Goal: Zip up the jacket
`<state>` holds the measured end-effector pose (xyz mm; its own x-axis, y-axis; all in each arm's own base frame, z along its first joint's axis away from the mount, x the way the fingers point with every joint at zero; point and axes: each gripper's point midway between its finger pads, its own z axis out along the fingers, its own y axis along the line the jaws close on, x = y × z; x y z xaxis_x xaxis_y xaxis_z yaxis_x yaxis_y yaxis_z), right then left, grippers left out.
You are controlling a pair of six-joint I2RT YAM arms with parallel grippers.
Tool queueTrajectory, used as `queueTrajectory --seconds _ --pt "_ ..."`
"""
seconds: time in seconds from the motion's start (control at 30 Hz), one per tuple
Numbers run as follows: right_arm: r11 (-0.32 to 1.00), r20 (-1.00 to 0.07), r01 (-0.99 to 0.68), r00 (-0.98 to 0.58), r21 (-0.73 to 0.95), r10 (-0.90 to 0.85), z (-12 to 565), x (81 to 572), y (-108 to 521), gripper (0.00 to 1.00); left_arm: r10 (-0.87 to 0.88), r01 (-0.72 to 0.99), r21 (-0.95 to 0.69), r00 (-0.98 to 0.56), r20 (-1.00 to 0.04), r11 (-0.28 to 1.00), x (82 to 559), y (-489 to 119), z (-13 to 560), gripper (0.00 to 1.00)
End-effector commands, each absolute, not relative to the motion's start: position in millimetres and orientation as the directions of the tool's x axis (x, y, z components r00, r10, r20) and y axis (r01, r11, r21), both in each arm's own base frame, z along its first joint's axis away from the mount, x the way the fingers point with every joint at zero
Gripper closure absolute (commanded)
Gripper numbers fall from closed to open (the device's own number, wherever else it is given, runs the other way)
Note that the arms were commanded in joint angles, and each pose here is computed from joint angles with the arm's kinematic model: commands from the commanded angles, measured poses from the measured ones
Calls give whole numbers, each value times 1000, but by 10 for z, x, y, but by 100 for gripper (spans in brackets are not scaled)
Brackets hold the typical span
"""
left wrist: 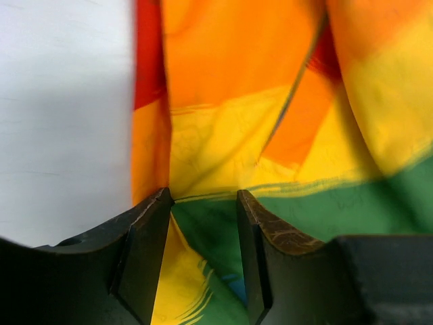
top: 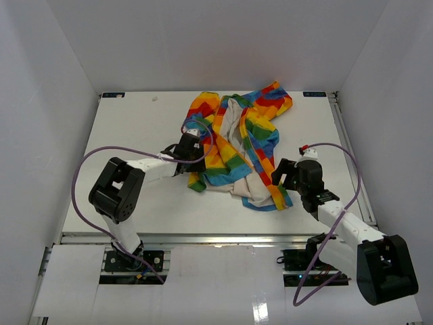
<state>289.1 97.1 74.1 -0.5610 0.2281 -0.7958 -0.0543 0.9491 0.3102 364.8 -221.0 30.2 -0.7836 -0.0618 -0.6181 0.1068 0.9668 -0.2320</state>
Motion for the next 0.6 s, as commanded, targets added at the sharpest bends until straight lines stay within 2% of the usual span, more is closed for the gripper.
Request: queueTrajectory --seconds 0.0,0.13,0.2,0.27,0.37,0.43,0.57 --pt "946 -808 -118 -558 303 189 726 2934 1145 17 -134 -50 -144 -738 -662 988 3794 -1677 412 43" --pt "944 -799 -187 -591 272 113 615 2877 1371 19 -157 11 -222 -674 -721 975 3847 -1790 904 42" --pt "931 -788 -232 -609 283 88 576 2835 1506 20 -162 130 -315 -643 -749 940 3775 -2002 1256 42" --pt "920 -789 -263 -610 289 74 564 2819 1596 21 -129 345 -442 -650 -749 828 3536 -2379 1502 42" --pt "907 -790 -290 -609 307 72 555 2771 1684 24 -95 530 -534 -646 -757 659 3182 -2790 1821 42" --pt "905 -791 -281 -605 321 93 568 2755 1683 26 -27 588 -563 -677 -735 581 2926 -3047 1784 42" --pt "925 -787 -190 -597 328 156 579 2763 1552 27 82 599 -585 -734 -675 546 2613 -3515 1478 45"
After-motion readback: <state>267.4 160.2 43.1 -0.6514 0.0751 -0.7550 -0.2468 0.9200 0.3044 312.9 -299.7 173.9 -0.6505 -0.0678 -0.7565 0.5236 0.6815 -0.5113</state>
